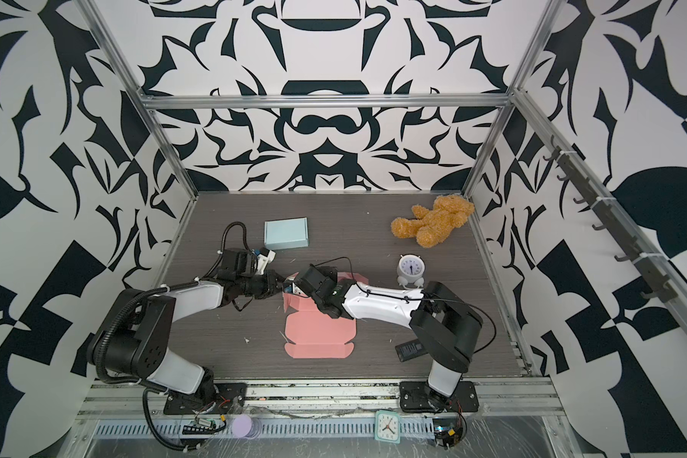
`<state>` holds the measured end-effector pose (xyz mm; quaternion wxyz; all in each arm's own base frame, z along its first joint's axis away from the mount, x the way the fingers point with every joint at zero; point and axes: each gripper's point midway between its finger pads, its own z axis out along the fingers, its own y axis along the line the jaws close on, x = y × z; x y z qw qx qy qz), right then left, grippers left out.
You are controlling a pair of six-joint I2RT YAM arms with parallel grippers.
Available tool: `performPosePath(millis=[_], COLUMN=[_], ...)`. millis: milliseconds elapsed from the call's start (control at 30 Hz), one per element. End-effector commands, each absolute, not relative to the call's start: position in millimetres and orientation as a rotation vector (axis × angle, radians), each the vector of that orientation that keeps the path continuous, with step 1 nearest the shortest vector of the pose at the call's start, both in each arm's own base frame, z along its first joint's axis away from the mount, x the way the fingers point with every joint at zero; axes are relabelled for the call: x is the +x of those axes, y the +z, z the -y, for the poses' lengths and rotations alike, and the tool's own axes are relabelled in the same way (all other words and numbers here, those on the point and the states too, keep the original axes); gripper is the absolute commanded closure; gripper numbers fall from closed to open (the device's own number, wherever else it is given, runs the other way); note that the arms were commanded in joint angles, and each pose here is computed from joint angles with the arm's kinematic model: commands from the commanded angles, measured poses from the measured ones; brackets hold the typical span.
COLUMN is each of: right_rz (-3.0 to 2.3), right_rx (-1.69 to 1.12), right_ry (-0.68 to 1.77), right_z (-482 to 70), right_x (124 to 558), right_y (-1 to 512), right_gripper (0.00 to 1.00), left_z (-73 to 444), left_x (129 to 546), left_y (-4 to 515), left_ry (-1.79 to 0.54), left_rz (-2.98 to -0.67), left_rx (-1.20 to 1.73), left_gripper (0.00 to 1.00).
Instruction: Fold the paper box
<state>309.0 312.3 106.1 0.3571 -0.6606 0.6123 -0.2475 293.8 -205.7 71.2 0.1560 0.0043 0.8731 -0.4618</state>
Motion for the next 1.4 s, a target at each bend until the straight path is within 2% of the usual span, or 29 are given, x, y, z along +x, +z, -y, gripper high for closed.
performPosePath(millis=[0, 67, 500, 967, 1033, 1167, 1367], right_rz=[-1.475, -1.461, -1.367, -1.335, -1.332, -1.32, -1.301], right_rx=[-1.624, -1.643, -1.607, -1.62, -1.623, -1.627, -1.637], right_ry=[-0.633, -0.639, -0.643, -0.63, -0.633, -0.631, -0.634], right_z=[-323, -324, -329, -327, -327, -327, -330], right_x=[314, 314, 314, 308, 307, 304, 300], right_y=[138, 135, 146, 143, 142, 144, 146], right_gripper=[1.0, 1.0, 1.0, 1.0, 1.0, 1.0, 1.0], left_z=[209, 209, 209, 195, 196, 198, 207], left_x=[291, 289, 251, 237, 239, 241, 244], left_y=[81, 80, 70, 59, 70, 76, 79], left_ry=[-1.353, -1.355, -1.307, -1.231, -1.23, -1.213, -1.19], left_rz=[-2.457, -2.456, -2.467, -2.462, -2.414, -2.365, -2.326], left_rx=[0.039, 0.037, 0.053, 0.018, 0.057, 0.105, 0.164], left_gripper=[0.89, 0.87, 0.62, 0.58, 0.57, 0.49, 0.47])
